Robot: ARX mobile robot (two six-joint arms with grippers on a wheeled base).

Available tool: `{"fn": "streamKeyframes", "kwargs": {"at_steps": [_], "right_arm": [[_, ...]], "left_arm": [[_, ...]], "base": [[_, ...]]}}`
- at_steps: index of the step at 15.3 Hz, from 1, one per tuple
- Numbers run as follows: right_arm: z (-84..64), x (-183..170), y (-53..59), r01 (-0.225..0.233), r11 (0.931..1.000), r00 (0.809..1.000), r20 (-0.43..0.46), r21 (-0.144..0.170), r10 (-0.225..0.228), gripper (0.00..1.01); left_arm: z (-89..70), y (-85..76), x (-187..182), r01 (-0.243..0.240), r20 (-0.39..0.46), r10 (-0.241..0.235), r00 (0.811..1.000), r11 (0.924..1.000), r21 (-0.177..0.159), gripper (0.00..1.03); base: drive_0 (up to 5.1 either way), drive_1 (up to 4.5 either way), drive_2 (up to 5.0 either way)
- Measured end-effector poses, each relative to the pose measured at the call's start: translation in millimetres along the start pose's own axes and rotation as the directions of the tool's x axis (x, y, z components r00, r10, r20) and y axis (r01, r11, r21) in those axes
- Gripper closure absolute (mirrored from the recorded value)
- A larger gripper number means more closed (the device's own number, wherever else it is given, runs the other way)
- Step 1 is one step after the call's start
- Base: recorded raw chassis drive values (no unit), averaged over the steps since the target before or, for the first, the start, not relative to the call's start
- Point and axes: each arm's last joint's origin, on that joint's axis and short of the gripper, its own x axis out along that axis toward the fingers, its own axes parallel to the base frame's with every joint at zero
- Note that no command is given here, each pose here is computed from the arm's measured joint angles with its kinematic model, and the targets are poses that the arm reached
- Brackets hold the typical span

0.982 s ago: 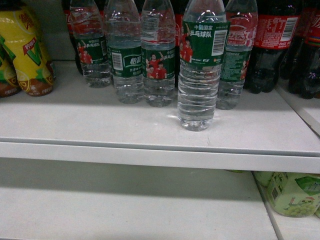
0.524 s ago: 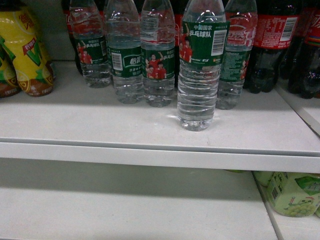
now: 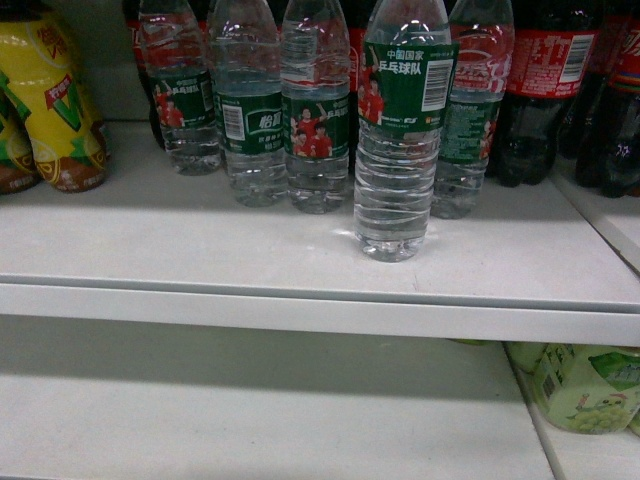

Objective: Move water from second to third shelf

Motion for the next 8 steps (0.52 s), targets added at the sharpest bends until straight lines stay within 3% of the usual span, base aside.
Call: {"fn": "streamKeyframes", "kwargs": {"at_steps": [2, 4, 6, 8], "right_arm": [[-26.3, 10.9, 10.4, -0.04, 0.9992, 0.996, -0.086, 0.0, 0.039, 0.03], [-59.6, 15.3, 26.6, -0.097, 0.9951, 0.981, -0.168, -0.022, 0.092, 0.03], [-77.3, 20.9, 42.8, -0.168, 0.9849, 0.966, -0.208, -0.042, 0.156, 0.03], [-87.4, 30.6, 56.4, -0.208, 0.9767, 0.952, -0.242, -0.052, 0.19, 0.03]], "left_arm": [[0.0, 0.0, 0.0, 0.0, 0.0, 0.0, 1.0, 1.0, 0.0, 0.05], [0.0, 0.0, 0.0, 0.0, 0.0, 0.0, 1.0, 1.0, 0.0, 0.05], [0.0, 0.0, 0.0, 0.0, 0.0, 0.0, 1.0, 1.0, 0.0, 0.05], [0.0, 0.0, 0.0, 0.0, 0.0, 0.0, 1.0, 1.0, 0.0, 0.05]], "base": [[0.0, 0.0, 0.0], [0.0, 0.0, 0.0], [0.0, 0.0, 0.0], [0.0, 0.0, 0.0]]}}
